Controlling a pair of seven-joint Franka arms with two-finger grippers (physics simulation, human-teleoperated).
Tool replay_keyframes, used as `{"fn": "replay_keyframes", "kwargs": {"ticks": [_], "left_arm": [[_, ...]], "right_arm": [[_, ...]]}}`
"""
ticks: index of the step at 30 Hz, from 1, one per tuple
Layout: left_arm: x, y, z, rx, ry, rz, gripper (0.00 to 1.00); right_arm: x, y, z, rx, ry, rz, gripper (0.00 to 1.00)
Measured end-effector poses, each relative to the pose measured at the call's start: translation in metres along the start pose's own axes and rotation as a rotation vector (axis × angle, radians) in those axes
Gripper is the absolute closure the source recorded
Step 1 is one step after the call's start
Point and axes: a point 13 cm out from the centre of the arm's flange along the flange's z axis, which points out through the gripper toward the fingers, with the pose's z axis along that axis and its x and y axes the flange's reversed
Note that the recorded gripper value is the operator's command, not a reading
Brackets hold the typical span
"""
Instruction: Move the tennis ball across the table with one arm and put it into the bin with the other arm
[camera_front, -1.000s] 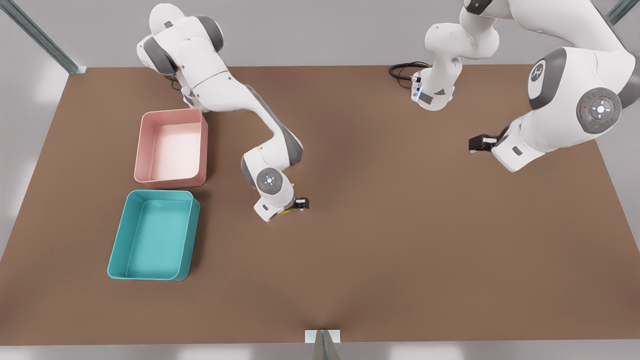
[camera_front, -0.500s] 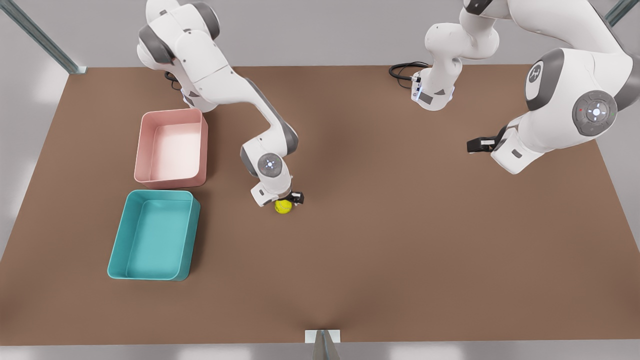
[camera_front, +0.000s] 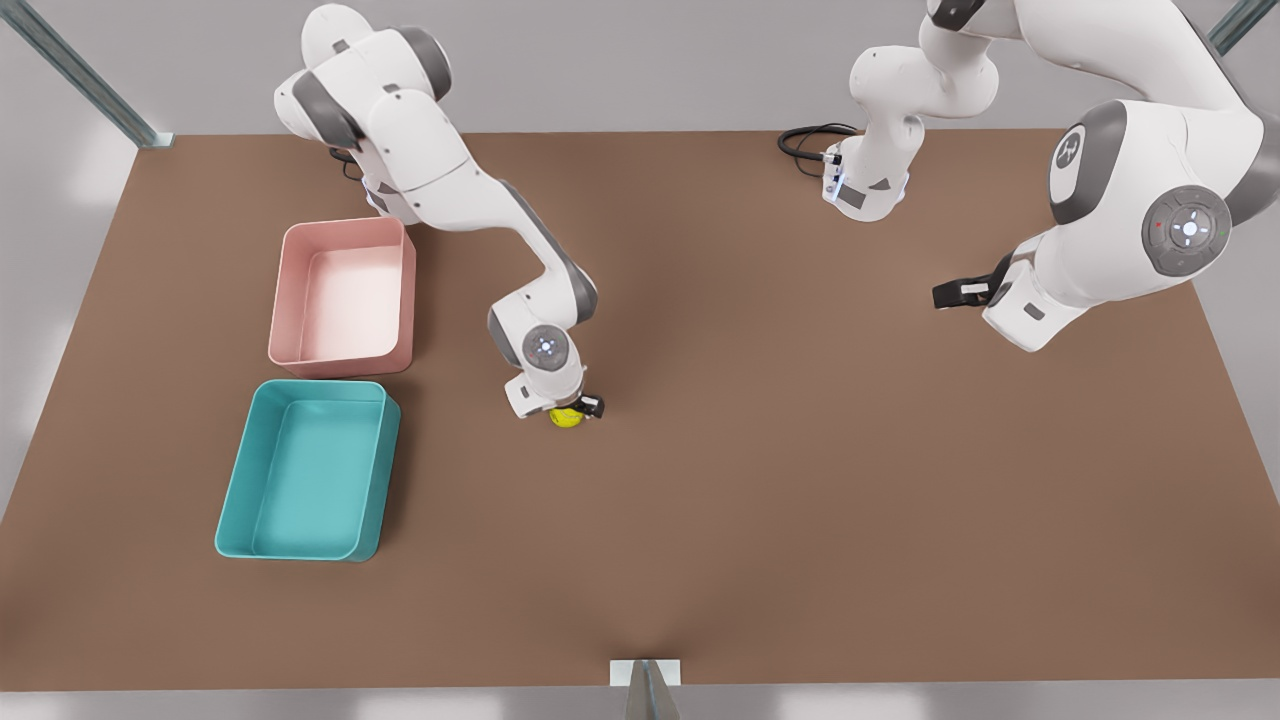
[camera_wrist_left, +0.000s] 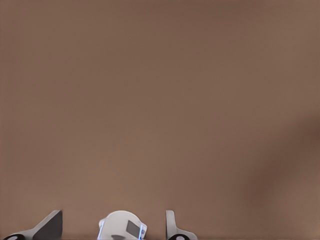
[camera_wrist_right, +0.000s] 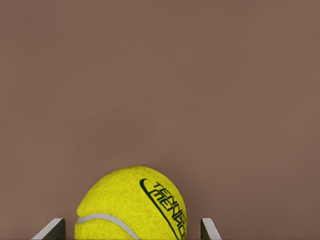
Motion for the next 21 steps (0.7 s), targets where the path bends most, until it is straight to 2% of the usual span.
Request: {"fn": "replay_keyframes", "kwargs": {"ticks": [21], "left_arm": [[-0.003, 0.002, 0.005, 0.0, 0.012, -0.033, 0.0]], "right_arm": [[0.002, 0.001, 0.022, -0.003, -0.003, 0.053, 0.0]]}}
